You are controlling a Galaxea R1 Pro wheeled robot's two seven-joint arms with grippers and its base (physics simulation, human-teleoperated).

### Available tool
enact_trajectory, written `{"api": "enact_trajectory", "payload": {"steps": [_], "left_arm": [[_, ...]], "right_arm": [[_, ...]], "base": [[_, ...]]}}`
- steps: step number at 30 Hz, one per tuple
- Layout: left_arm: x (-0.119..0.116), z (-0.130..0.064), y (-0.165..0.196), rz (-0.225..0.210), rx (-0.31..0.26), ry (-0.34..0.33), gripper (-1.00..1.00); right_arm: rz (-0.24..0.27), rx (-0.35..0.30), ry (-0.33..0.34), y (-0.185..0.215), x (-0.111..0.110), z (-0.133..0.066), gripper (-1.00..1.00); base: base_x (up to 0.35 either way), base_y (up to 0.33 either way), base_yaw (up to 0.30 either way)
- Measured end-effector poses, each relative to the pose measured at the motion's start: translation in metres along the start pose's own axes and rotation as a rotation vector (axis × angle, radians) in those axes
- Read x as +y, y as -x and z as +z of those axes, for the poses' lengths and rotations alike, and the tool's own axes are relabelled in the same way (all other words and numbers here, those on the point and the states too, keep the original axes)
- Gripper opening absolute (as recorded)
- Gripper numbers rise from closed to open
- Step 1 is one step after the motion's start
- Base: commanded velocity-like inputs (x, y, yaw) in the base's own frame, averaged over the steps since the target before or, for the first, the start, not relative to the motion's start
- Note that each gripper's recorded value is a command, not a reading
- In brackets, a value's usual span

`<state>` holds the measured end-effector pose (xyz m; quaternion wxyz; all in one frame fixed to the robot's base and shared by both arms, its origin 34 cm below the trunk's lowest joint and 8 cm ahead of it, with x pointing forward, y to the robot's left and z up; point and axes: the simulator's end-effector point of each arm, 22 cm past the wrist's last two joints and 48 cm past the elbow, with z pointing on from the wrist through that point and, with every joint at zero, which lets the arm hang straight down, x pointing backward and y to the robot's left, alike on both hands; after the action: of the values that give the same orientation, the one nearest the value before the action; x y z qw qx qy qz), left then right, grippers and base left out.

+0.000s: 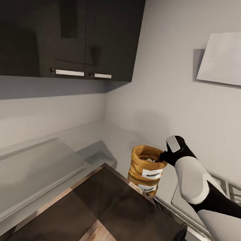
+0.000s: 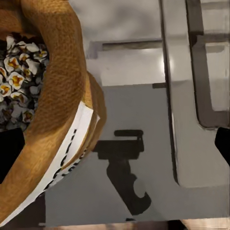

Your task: In the kitchen, take the popcorn bag from the countertop, put it into the microwave, and heat it until the popcorn is cooked so the cooked popcorn ends up inside the bag.

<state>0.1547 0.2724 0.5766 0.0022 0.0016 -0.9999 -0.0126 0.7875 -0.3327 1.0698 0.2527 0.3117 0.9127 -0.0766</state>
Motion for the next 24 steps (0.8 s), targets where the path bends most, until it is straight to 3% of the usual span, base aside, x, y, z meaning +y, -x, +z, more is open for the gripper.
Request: {"api": "enact_trajectory", "payload": {"steps": [7, 9, 12, 15, 19, 24], "left_arm": [[0.0, 0.0, 0.0, 0.0, 0.0, 0.0, 1.0], [0.0, 0.0, 0.0, 0.001, 0.0, 0.0, 1.0], [0.0, 0.0, 0.0, 0.0, 0.0, 0.0, 1.0], [0.0, 0.0, 0.0, 0.001, 0.0, 0.0, 1.0], [0.0, 0.0, 0.0, 0.0, 0.0, 0.0, 1.0], [0.0, 0.0, 0.0, 0.0, 0.0, 0.0, 1.0]], "right_arm": [[0.057, -0.069, -0.024, 0.016, 0.009, -0.021, 1.0], [0.1, -0.077, -0.029, 0.021, 0.014, -0.032, 1.0], [0.187, -0.028, 0.034, 0.014, 0.031, -0.039, 1.0], [0.227, 0.014, 0.066, 0.007, 0.04, -0.042, 1.0], [0.24, 0.033, 0.012, 0.002, 0.029, -0.042, 1.0], [0.247, 0.045, 0.006, -0.002, 0.028, -0.042, 1.0]], "base": [[0.0, 0.0, 0.0], [0.0, 0.0, 0.0], [0.0, 0.0, 0.0], [0.0, 0.0, 0.0], [0.0, 0.0, 0.0], [0.0, 0.0, 0.0]]}}
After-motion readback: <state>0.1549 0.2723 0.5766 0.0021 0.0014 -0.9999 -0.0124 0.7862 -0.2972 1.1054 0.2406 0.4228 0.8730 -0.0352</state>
